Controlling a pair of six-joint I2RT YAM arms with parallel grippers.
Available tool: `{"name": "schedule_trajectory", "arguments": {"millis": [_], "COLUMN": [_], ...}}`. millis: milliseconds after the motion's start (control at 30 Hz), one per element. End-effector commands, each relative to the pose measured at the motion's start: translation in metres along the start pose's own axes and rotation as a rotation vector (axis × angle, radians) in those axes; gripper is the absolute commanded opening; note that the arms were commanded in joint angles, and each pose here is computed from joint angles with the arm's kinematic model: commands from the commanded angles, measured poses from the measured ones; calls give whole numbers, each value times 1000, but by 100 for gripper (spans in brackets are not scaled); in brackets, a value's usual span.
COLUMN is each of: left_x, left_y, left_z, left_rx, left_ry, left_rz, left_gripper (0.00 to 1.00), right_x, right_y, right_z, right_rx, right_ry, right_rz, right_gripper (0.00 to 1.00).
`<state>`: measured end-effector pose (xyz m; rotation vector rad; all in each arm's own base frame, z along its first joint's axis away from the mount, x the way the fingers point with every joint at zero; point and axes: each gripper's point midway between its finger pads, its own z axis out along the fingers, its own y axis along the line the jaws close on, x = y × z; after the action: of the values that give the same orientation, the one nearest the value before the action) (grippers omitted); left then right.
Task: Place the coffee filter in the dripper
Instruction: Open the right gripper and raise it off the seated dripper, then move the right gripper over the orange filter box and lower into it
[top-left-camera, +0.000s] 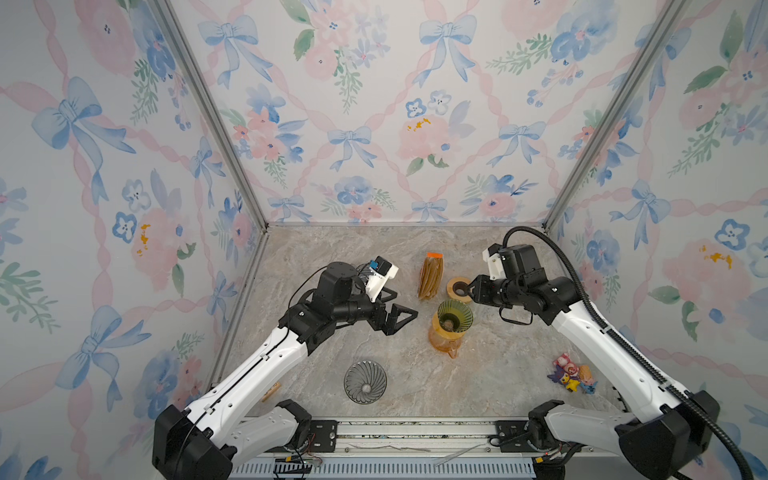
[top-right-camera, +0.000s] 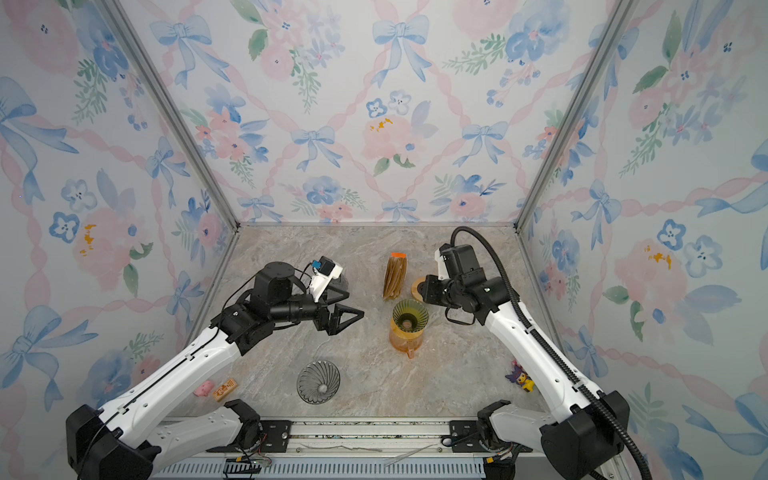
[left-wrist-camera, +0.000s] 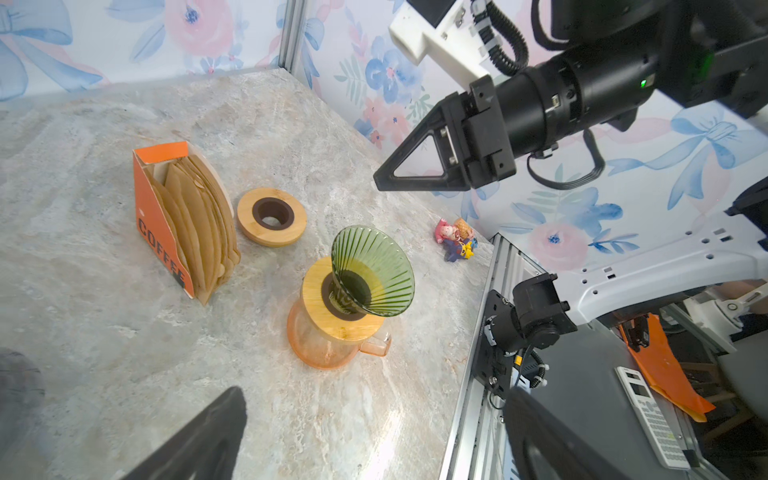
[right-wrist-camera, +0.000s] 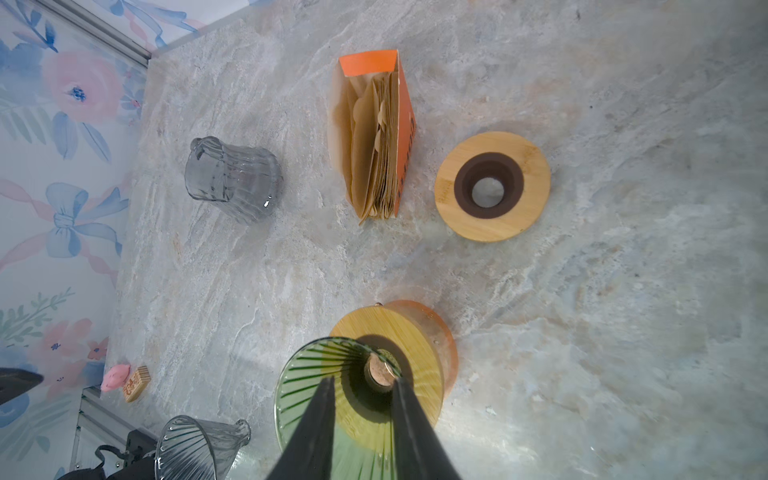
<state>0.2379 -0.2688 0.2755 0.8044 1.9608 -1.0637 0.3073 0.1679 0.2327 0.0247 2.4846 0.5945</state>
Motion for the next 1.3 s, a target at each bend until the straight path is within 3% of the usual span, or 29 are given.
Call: {"name": "schedule_trajectory", "arguments": {"millis": [0, 467, 867, 1267], "left_x": [-16, -6, -3, -4], "left_y": [3, 19, 23, 27], "left_z": [-1, -1, -6, -6], "left_rx": [-16, -55, -37, -30], "left_ry": [-26, -23, -30, -33], "left_rz": [72, 71, 46, 31], "left_gripper": [98, 98, 98, 98], "right_x": [-9, -62, -78, -79], "right_y": [6, 25, 25, 15], "right_z": [5, 70, 141, 172], "right_rx": [24, 81, 143, 211], "right_ry": [11, 6, 78, 110], "right_rz": [-23, 73, 86, 118], "right_gripper": [27, 22, 20, 18]}}
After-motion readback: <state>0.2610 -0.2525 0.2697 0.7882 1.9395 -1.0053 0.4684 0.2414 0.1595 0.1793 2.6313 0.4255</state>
